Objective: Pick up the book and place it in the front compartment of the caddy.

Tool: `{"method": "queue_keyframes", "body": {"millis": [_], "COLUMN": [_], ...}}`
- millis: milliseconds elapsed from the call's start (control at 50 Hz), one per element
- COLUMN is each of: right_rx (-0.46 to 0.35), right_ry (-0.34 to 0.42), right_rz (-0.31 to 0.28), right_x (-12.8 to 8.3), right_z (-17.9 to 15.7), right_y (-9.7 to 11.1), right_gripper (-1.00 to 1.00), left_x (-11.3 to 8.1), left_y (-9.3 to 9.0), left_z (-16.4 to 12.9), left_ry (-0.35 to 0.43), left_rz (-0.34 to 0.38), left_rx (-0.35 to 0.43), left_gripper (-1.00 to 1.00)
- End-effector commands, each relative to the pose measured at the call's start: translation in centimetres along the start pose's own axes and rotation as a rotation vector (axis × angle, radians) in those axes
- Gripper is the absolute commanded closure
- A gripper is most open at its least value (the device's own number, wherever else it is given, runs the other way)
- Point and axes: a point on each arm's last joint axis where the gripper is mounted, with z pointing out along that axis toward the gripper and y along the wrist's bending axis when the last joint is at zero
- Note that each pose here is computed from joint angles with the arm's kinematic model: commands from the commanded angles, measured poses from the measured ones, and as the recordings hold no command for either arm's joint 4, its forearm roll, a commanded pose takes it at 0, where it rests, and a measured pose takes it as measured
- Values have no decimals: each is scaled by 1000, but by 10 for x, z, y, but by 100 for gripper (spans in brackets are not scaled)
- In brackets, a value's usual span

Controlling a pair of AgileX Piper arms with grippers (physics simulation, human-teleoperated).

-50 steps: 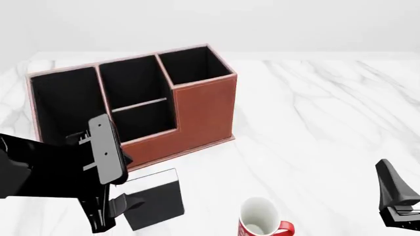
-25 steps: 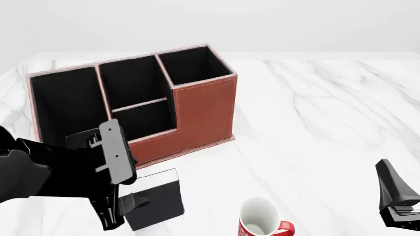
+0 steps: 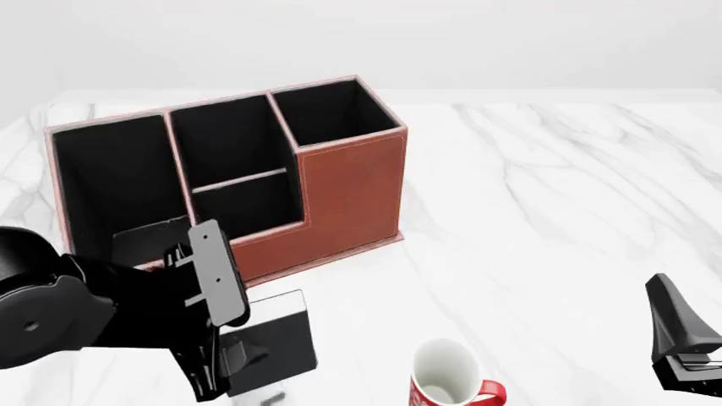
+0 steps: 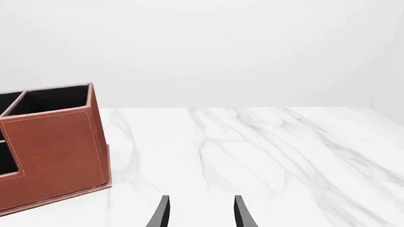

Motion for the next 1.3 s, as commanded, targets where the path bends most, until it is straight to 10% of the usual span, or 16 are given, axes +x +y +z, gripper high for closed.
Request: {"method": "queue_keyframes", "body": {"millis": [20, 420, 440, 1300], "right_rx": [-1, -1, -1, -1], "right_ry": [0, 0, 0, 0], "right_rz": [0, 0, 0, -1], "right_x": [0, 0, 0, 0], "right_z": [0, 0, 0, 0], "right_y": [0, 0, 0, 0], "right_gripper": [-100, -100, -100, -100], "left_x": [2, 6, 6, -39], "left_y": [-2, -9, -10, 35], "left_z": [7, 17, 17, -33], "left_ry": [2, 8, 8, -42], "left_rz": [-18, -28, -26, 110], "left_rx": [3, 21, 24, -67], "left_gripper": [-100, -100, 100, 100]}}
